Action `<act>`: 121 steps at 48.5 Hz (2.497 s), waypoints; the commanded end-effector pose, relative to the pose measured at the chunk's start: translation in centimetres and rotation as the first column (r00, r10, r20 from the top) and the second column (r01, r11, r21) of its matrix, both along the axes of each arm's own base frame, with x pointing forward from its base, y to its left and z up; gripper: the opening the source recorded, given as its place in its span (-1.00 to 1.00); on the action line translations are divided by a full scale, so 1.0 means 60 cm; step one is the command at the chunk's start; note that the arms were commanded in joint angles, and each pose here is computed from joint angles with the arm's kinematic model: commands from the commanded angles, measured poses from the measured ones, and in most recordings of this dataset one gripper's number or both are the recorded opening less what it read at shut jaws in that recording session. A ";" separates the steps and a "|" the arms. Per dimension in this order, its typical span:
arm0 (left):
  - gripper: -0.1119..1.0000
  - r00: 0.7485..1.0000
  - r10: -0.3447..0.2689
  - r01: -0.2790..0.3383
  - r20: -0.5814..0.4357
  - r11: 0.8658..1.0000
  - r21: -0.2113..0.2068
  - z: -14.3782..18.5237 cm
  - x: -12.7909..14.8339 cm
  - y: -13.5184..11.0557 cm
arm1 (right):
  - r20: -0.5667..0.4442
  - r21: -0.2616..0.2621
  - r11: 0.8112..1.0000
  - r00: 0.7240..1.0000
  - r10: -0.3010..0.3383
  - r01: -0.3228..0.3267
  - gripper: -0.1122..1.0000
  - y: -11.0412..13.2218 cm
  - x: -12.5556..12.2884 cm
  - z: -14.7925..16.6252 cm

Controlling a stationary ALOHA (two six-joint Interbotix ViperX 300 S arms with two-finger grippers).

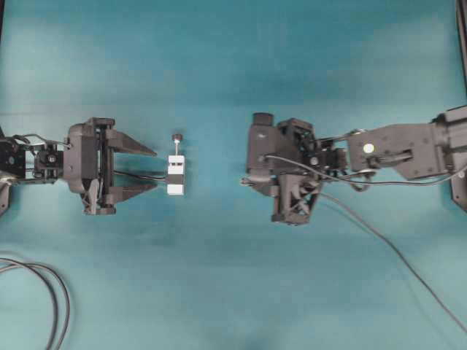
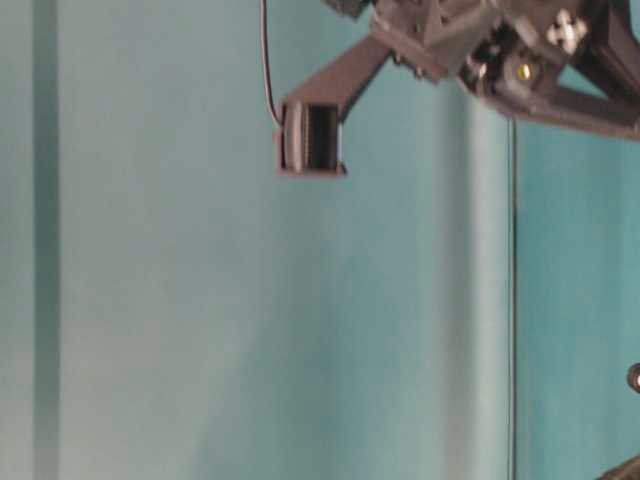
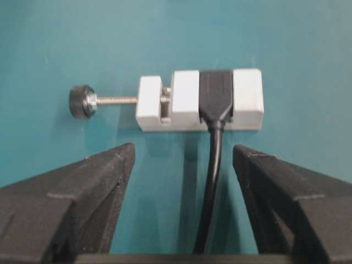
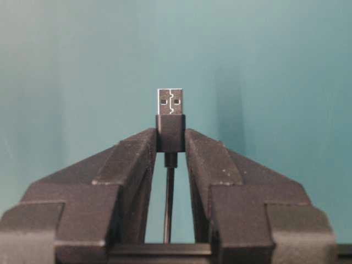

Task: Insert the USB cable into the female connector supported by the left arm.
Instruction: 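Lift the USB plug with the right gripper and carry it toward the clamp, then align the held plug with the female connector in the white clamp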

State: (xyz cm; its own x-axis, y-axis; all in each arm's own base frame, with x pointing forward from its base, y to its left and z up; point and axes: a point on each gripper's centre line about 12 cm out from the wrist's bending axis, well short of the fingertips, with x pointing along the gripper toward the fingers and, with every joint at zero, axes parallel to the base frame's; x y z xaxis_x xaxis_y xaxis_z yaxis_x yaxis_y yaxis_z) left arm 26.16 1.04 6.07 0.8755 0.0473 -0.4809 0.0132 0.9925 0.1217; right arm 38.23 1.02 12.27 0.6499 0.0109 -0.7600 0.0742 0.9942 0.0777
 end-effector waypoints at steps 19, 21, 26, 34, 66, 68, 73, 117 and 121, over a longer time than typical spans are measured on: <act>0.62 1.000 0.008 -0.008 0.014 1.000 -0.012 0.000 0.008 0.000 | 0.002 -0.009 1.000 1.000 -0.001 0.001 -0.41 0.001 0.075 0.013; 0.62 1.000 0.007 -0.006 0.016 1.000 -0.012 0.000 0.009 0.000 | 0.001 -0.009 1.000 1.000 -0.001 0.001 -0.41 0.001 0.079 0.013; 0.62 1.000 0.009 -0.009 0.018 1.000 -0.013 0.000 0.011 0.000 | -0.007 -0.010 1.000 1.000 -0.002 0.002 -0.41 0.001 0.088 0.012; 0.62 1.000 0.011 -0.010 0.015 1.000 -0.015 -0.009 0.014 0.000 | -0.007 -0.011 1.000 1.000 -0.006 0.006 -0.41 -0.001 0.107 0.012; 0.62 0.999 0.012 -0.012 0.048 1.000 -0.013 -0.014 0.022 0.001 | -0.016 -0.050 0.999 1.000 -0.002 0.001 -0.41 -0.015 0.147 0.008; 0.62 0.999 0.012 -0.012 0.048 1.000 -0.013 -0.014 0.022 0.001 | -0.019 -0.058 0.998 1.000 0.004 -0.005 -0.41 -0.015 0.149 0.009; 0.62 0.999 0.012 -0.012 0.050 1.000 -0.013 -0.013 0.022 0.001 | -0.037 -0.061 0.998 0.999 -0.004 0.002 -0.41 -0.016 0.152 0.011; 0.62 0.999 0.016 -0.016 0.047 1.000 -0.012 -0.014 0.021 0.004 | -0.035 -0.062 0.998 0.999 0.009 -0.011 -0.41 -0.006 0.160 0.005; 0.62 0.999 0.018 -0.017 0.047 1.000 -0.012 -0.014 0.021 0.004 | -0.037 -0.062 0.998 0.999 0.006 -0.008 -0.41 -0.009 0.160 0.003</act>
State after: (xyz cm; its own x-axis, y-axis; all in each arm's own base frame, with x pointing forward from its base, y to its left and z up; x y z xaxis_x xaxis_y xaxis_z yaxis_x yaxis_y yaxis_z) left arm 27.14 1.19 4.87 0.8881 0.0531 -0.4565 0.0028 0.9926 0.1210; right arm 47.14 0.68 10.89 0.5840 -0.0309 -0.8112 0.0687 0.9976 0.0114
